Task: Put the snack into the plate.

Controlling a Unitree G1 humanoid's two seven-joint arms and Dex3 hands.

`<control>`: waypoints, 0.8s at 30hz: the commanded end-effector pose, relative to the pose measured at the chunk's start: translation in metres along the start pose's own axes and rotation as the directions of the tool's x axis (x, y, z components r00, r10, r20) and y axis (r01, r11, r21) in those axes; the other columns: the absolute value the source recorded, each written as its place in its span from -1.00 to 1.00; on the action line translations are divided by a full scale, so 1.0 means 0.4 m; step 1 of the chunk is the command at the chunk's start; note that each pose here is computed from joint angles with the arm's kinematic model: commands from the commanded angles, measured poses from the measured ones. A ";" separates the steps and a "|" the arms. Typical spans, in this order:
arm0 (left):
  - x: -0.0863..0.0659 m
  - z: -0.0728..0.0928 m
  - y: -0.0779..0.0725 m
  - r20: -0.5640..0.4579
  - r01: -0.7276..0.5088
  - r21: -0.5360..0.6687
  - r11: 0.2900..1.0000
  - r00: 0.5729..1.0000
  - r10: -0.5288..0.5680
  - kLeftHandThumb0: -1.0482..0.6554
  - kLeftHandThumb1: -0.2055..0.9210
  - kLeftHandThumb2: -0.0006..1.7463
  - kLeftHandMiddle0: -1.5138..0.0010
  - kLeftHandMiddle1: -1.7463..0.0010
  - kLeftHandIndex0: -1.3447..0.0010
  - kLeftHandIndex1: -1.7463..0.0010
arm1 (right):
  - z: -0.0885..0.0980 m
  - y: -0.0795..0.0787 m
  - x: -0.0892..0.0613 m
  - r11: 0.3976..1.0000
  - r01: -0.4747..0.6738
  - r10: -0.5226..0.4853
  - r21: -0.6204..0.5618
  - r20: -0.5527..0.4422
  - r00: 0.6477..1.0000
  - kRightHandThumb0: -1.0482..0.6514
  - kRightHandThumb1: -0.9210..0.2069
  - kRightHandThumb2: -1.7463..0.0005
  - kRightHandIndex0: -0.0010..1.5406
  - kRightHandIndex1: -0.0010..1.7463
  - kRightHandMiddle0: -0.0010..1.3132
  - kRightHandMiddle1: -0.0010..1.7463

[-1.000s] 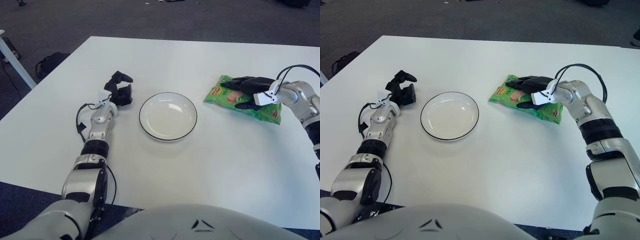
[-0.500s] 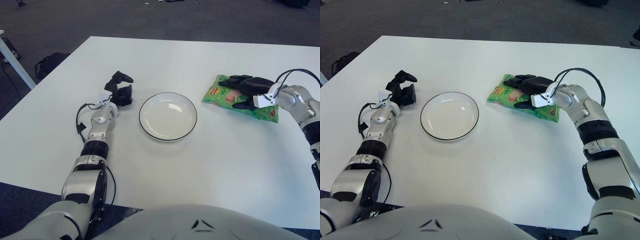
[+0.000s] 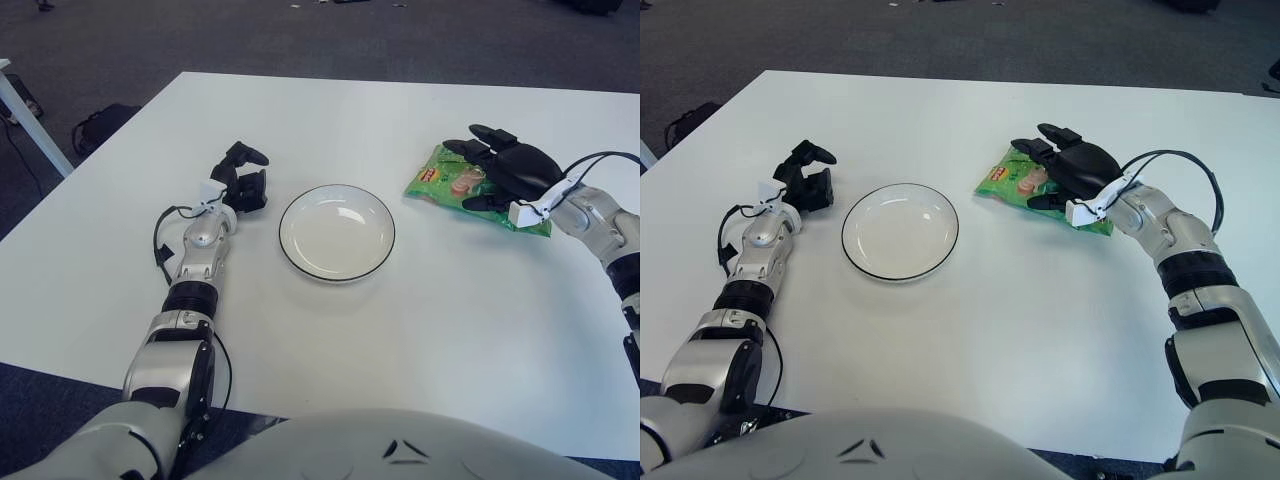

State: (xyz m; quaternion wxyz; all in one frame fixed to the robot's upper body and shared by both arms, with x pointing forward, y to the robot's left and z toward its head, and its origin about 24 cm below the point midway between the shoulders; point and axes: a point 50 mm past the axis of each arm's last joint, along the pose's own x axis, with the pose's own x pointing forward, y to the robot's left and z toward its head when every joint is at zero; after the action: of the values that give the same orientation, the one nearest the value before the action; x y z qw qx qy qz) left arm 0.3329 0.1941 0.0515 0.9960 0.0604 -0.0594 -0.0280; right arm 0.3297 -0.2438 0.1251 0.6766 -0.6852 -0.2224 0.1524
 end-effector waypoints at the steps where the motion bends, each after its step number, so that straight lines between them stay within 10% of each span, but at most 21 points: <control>1: -0.065 -0.098 -0.024 -0.151 0.023 -0.008 1.000 0.988 -0.024 -0.24 0.39 0.13 -0.57 -1.00 0.39 -1.00 | -0.010 -0.007 -0.020 0.989 0.130 -0.127 -0.076 0.045 0.991 -0.84 -1.00 0.38 -1.00 -1.00 -1.00 -0.63; 24: -0.063 -0.097 -0.028 -0.149 0.024 0.005 1.000 0.989 -0.023 -0.25 0.37 0.15 -0.55 -1.00 0.37 -1.00 | -0.047 -0.041 -0.056 0.999 0.038 -0.038 0.001 -0.061 0.997 -0.99 -1.00 0.20 -1.00 -1.00 -1.00 -0.71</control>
State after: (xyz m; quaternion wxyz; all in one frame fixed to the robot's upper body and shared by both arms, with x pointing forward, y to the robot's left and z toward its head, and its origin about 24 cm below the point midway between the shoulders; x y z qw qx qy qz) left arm 0.3310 0.1909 0.0459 0.9956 0.0701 -0.0540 -0.0322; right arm 0.3219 -0.2662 0.1406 0.6836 -0.6806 -0.2392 0.1105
